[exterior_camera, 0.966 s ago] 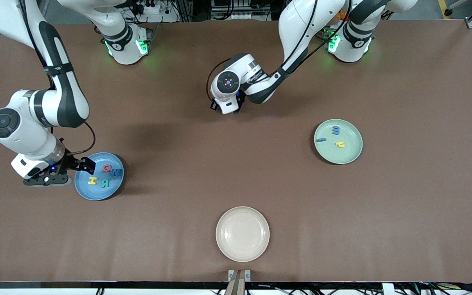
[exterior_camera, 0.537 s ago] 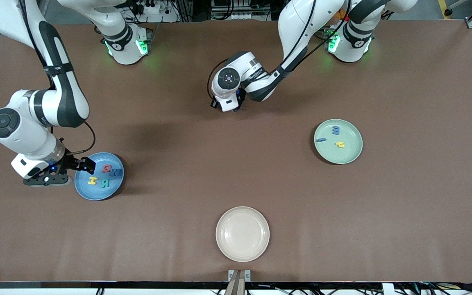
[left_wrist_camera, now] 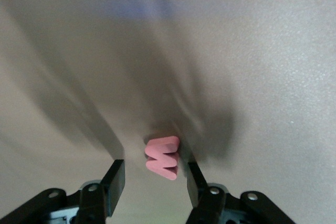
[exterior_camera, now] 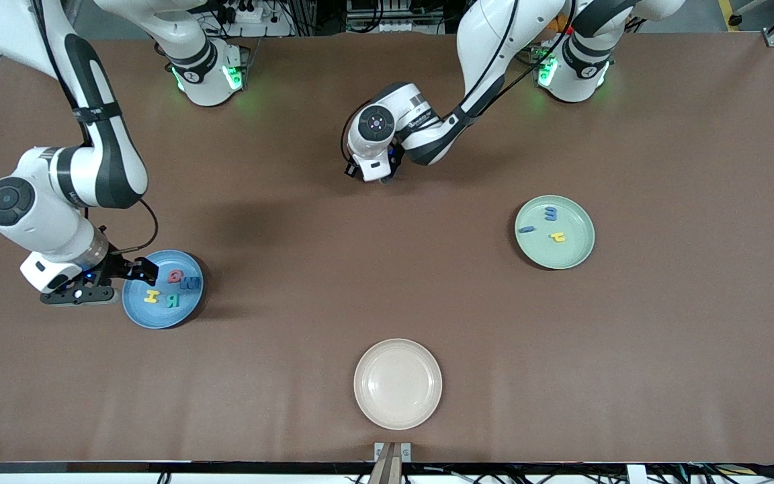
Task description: Sort uppercase to blue plate, lowercase to green plate
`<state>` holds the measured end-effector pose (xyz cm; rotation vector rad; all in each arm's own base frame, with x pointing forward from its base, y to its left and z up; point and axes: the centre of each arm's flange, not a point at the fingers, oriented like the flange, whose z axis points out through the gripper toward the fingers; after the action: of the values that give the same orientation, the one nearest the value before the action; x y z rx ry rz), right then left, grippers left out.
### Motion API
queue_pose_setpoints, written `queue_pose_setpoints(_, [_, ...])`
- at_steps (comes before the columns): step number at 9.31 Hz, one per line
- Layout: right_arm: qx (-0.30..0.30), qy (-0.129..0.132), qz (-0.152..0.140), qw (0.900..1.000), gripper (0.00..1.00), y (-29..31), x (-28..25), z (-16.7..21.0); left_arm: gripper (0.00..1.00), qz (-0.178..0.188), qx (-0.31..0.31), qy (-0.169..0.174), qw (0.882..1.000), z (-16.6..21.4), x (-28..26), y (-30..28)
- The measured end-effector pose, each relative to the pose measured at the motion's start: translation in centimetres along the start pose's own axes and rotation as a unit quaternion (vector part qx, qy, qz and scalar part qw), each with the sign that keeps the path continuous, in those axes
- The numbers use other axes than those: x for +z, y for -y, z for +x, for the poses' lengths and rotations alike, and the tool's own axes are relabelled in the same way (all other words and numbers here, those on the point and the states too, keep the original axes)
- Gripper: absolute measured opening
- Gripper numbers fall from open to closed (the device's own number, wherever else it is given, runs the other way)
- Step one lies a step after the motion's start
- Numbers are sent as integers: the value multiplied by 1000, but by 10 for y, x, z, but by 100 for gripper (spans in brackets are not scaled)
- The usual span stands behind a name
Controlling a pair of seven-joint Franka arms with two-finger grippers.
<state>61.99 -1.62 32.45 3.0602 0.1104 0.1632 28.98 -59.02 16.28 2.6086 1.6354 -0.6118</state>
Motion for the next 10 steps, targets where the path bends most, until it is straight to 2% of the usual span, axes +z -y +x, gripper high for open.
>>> queue_pose_setpoints(4, [4,0,2,1000,100,-5,-30,-3,61,-5,6,3,1000,0,3,7])
queue_pose_setpoints(7, [7,6,8,1000,100,-7,-71,-15,71,-3,6,4,1000,-1,6,11])
queue_pose_setpoints(10, [10,-3,12,1000,100,-12,-116,-24,72,-28,3,17,999,0,8,12])
